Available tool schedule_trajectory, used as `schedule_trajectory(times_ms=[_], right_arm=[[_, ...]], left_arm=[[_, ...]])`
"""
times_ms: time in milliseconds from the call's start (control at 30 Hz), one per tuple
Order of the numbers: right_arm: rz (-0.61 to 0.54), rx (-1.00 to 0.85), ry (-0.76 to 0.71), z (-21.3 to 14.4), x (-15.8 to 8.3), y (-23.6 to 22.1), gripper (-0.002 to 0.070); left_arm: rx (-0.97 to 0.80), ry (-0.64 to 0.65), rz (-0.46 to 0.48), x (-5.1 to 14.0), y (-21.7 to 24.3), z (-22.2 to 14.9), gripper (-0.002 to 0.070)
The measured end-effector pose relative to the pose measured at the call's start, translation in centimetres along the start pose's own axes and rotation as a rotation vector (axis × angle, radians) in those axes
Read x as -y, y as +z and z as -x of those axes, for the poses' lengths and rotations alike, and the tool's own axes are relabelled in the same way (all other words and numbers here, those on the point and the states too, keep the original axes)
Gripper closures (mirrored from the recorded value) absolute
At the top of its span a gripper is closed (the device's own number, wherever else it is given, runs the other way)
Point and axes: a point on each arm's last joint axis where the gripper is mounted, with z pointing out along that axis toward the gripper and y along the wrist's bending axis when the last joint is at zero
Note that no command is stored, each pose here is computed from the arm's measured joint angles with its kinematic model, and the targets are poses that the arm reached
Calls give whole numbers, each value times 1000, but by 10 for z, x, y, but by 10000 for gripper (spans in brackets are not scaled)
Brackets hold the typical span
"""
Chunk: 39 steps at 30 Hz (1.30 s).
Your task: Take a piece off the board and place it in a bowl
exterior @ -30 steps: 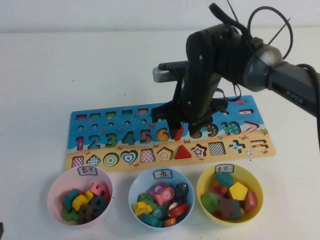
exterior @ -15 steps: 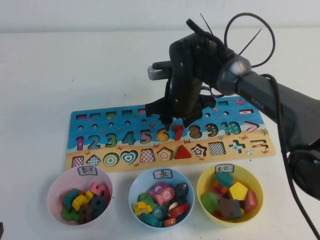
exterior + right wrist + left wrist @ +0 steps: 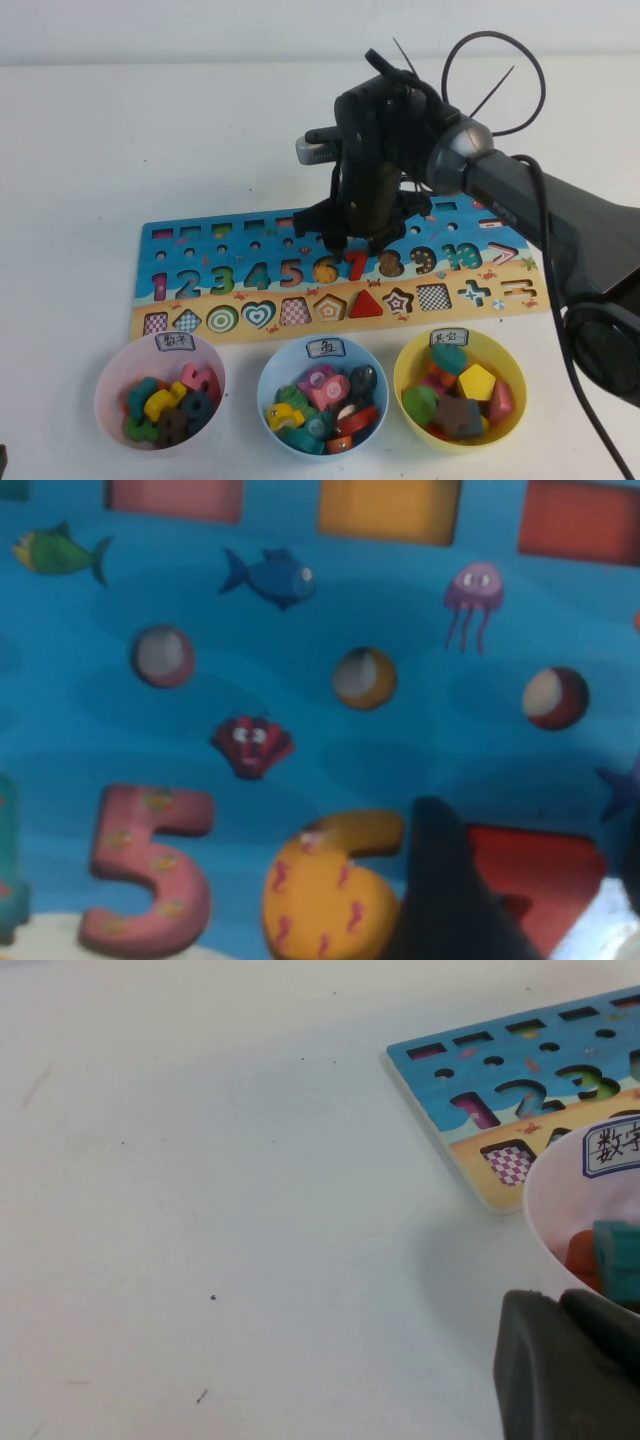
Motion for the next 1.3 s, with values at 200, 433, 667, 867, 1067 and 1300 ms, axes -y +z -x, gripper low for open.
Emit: schedule_trajectory(times_ms=[200,433,667,867,1067,1300], right_arm=[[-3,-1,-1,0,0,2,336],[-3,0,-1,0,0,2,377],[-3,0,-1,0,0,2,402],[-3,0,-1,0,0,2,452],[-4,10,-2,1,1,-3,452],[1,84,-6,5,3,-39,453]], left_arm=[[0,0,0,0,0,0,675],[0,0,0,0,0,0,675],[0,0,0,0,0,0,675],[0,0,0,0,0,0,675],[0,0,0,0,0,0,675],[0,0,0,0,0,0,675]])
